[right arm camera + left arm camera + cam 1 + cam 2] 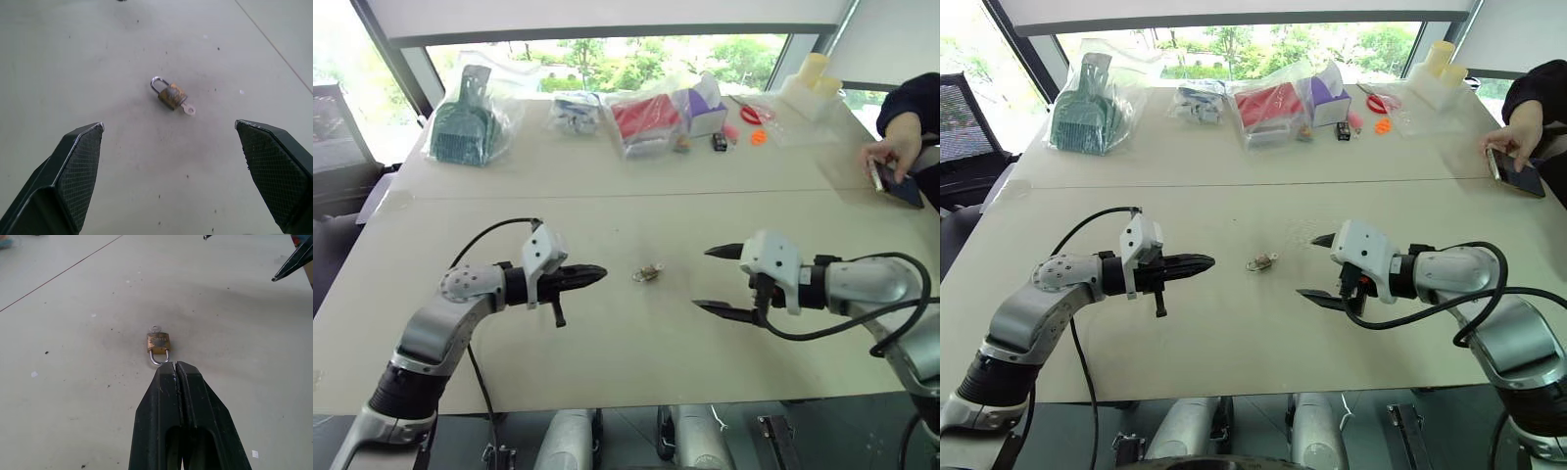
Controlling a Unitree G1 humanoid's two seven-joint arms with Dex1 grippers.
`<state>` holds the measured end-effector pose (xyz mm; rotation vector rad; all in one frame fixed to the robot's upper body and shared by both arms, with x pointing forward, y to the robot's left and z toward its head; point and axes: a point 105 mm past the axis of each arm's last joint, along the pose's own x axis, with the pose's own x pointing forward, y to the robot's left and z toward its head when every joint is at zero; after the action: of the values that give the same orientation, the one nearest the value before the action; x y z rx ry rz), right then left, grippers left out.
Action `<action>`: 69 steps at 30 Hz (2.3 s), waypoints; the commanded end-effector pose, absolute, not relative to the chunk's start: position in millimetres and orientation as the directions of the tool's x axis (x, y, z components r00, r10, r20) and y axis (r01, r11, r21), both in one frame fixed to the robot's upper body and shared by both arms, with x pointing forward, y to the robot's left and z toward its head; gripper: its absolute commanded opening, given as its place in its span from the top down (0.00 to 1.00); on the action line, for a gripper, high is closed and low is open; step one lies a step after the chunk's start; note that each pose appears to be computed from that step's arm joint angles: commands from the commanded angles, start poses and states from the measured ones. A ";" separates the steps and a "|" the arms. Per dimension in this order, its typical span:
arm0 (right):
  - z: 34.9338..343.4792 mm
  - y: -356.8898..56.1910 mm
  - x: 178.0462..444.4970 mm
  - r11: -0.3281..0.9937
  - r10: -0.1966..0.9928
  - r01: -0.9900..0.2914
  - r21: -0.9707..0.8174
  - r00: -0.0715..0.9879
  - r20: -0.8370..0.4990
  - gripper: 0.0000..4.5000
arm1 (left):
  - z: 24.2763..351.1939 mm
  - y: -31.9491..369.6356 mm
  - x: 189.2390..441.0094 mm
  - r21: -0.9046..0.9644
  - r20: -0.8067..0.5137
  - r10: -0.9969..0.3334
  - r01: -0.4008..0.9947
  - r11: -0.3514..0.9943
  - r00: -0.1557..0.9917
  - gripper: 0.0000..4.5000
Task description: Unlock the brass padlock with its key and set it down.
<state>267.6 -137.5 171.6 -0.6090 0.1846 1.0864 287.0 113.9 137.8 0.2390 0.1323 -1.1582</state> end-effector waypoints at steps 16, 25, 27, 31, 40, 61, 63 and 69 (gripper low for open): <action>166.3 -136.4 271.5 0.322 0.768 -0.862 -0.391 0.480 -0.425 0.01 | 135.1 101.4 283.8 0.197 -0.207 -0.875 0.895 0.401 0.438 1.00; 169.3 -134.1 272.6 0.321 0.772 -0.859 -0.400 0.482 -0.415 0.01 | 126.4 92.4 288.9 0.212 -0.173 -0.851 0.862 0.460 0.496 1.00; 170.5 -133.8 271.4 0.324 0.772 -0.857 -0.402 0.485 -0.411 0.01 | 125.5 90.3 290.1 0.205 -0.172 -0.851 0.863 0.463 0.497 1.00; 170.1 -133.0 270.7 0.335 0.767 -0.848 -0.411 0.499 -0.403 0.00 | 120.1 87.0 293.7 0.198 -0.184 -0.848 0.864 0.464 0.498 0.94; 169.5 -127.7 269.6 0.358 0.768 -0.838 -0.411 0.515 -0.382 0.00 | 104.5 47.7 301.0 0.204 -0.193 -0.882 0.897 0.392 0.429 0.15; 170.4 -131.0 264.4 0.401 0.737 -0.803 -0.441 0.568 -0.365 0.00 | 72.5 30.5 328.0 0.231 -0.272 -0.841 0.880 0.414 0.467 0.19; 170.3 -131.4 265.0 0.400 0.736 -0.803 -0.442 0.569 -0.366 0.00 | 71.7 34.1 327.2 0.225 -0.281 -0.838 0.881 0.416 0.467 0.40; 171.2 -126.9 266.8 0.381 0.748 -0.810 -0.447 0.554 -0.365 0.00 | 67.9 51.7 329.1 0.214 -0.317 -0.814 0.873 0.439 0.487 0.83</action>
<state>267.0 -129.9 160.0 -0.6014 0.1606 0.9930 324.9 32.5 77.5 0.3628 0.1175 -1.1079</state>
